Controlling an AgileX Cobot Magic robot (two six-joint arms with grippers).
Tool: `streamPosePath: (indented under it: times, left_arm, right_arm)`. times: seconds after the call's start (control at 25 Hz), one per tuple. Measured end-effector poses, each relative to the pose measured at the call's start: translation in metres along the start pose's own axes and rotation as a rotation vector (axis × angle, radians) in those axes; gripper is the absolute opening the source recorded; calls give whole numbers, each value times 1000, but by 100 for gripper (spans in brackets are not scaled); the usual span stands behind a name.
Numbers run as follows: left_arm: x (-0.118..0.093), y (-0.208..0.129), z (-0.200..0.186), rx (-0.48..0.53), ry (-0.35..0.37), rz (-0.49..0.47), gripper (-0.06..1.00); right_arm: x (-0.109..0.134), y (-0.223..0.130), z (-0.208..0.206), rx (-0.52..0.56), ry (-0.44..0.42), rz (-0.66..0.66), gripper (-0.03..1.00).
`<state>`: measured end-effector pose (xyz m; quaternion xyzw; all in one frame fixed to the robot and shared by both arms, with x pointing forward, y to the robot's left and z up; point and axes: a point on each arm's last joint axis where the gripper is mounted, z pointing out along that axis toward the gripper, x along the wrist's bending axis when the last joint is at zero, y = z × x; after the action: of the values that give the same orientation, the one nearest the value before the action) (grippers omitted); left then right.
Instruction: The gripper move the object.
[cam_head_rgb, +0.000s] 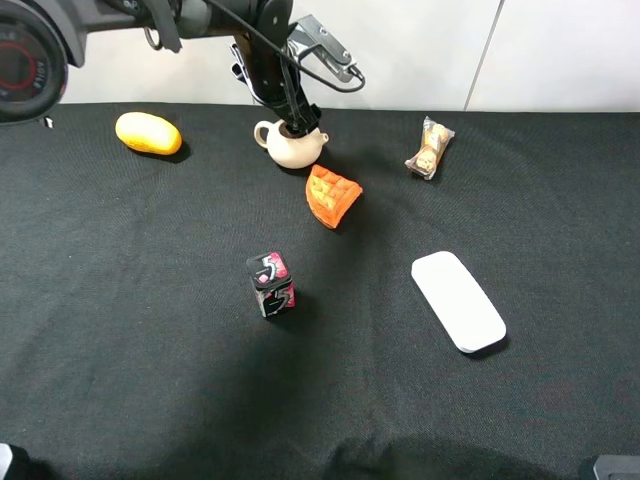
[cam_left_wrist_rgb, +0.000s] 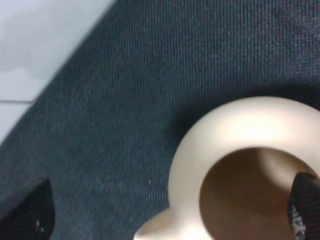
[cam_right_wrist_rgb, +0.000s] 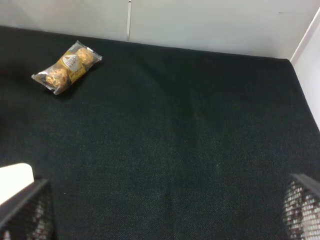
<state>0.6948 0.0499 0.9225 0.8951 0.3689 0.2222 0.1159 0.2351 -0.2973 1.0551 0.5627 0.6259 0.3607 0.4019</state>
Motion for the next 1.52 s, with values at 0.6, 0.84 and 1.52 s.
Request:
streamPosePath:
  times: [0.6, 0.84, 1.52]
  left_arm:
    - [10, -5, -54, 131, -43, -60, 99]
    - [13, -8, -78, 176, -70, -85, 99]
    - [16, -12, -134, 206, -156, -120, 99]
  right_arm:
    - [0, 0, 0, 0, 0, 0, 69]
    - [0, 0, 0, 0, 0, 0, 69]
    - [0, 0, 0, 0, 0, 0, 69]
